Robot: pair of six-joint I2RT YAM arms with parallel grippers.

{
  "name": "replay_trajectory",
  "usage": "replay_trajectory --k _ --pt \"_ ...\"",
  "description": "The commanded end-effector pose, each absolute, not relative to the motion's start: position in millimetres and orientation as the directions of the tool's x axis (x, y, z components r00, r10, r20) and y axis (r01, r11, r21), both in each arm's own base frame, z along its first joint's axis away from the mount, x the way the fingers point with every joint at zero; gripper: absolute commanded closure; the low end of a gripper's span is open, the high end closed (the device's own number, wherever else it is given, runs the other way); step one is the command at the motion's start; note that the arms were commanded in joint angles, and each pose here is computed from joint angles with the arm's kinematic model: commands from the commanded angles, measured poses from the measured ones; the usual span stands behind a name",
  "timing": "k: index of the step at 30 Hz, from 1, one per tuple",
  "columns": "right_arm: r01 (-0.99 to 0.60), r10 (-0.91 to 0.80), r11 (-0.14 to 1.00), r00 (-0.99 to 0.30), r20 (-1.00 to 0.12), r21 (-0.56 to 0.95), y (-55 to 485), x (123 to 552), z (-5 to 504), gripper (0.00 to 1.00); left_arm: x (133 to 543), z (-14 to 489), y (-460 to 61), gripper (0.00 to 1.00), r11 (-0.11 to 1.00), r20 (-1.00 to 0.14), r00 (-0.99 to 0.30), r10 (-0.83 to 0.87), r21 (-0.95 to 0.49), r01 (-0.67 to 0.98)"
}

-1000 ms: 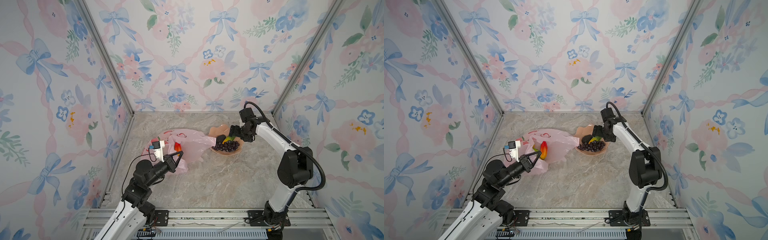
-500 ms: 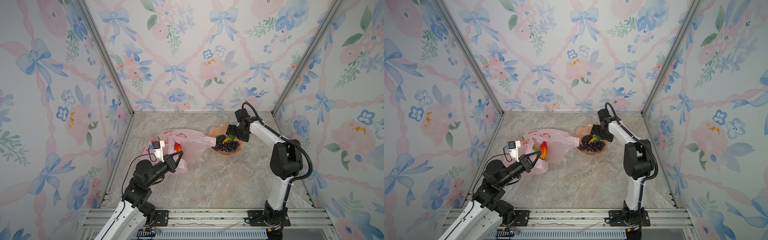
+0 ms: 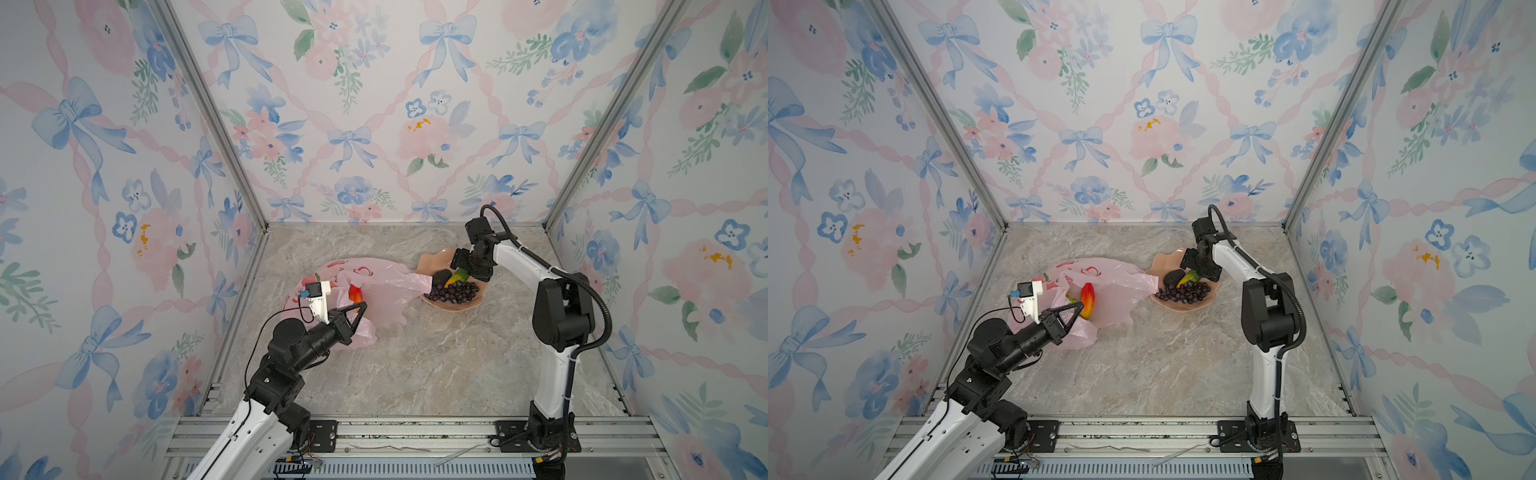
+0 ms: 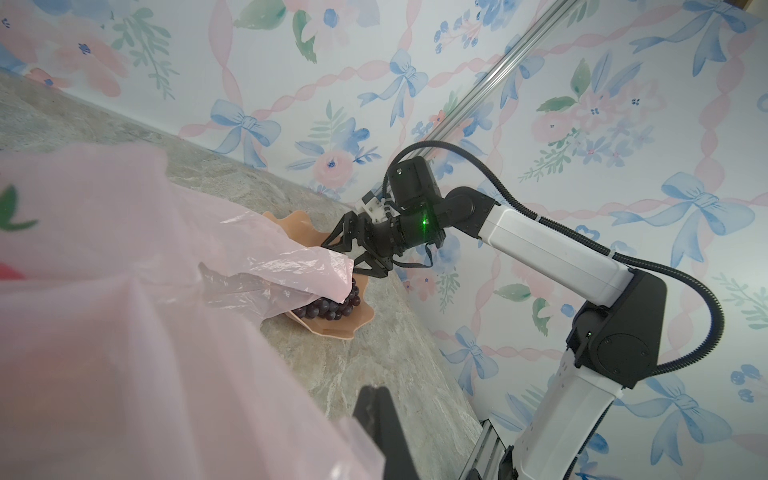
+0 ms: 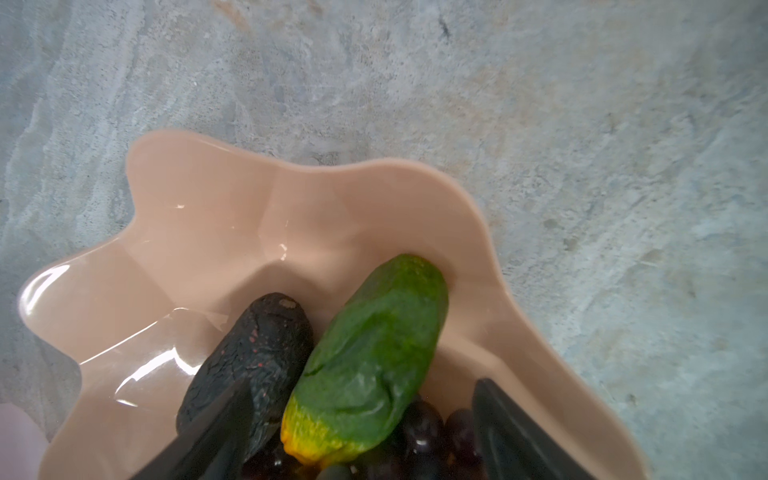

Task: Place the fruits into the plastic bag
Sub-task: Pick up the fruit from the plate.

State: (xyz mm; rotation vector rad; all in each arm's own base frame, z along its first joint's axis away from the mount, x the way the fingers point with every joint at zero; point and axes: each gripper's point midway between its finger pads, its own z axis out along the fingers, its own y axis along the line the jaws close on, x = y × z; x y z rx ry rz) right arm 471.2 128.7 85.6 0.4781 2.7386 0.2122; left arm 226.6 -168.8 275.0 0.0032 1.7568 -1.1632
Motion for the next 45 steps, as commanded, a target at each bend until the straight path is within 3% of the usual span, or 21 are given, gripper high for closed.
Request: replay_trajectory --k 1,14,21,32,45 --pt "0.297 0.349 0.933 -0.881 -0.318 0.202 134 477 81 0.19 228 276 -167 1.0 0.558 -0.738 -0.494 -0.46 -0.672 0.487" --pt "0.291 0.341 0.935 -0.892 -0.296 0.202 141 482 67 0.29 228 276 -165 1.0 0.564 -0.741 -0.492 -0.457 -0.669 0.484" --pt "0.287 0.339 0.935 -0.894 -0.294 0.207 143 482 66 0.44 228 275 -166 1.0 0.564 -0.741 -0.493 -0.456 -0.669 0.484" --pt "0.273 0.332 0.939 -0.877 -0.348 0.209 141 482 90 0.49 227 274 -164 1.0 0.565 -0.74 -0.489 -0.461 -0.67 0.482" --pt "0.229 0.363 0.918 -0.813 -0.456 0.323 145 488 146 0.54 224 274 -163 1.0 0.561 -0.74 -0.486 -0.466 -0.671 0.484"
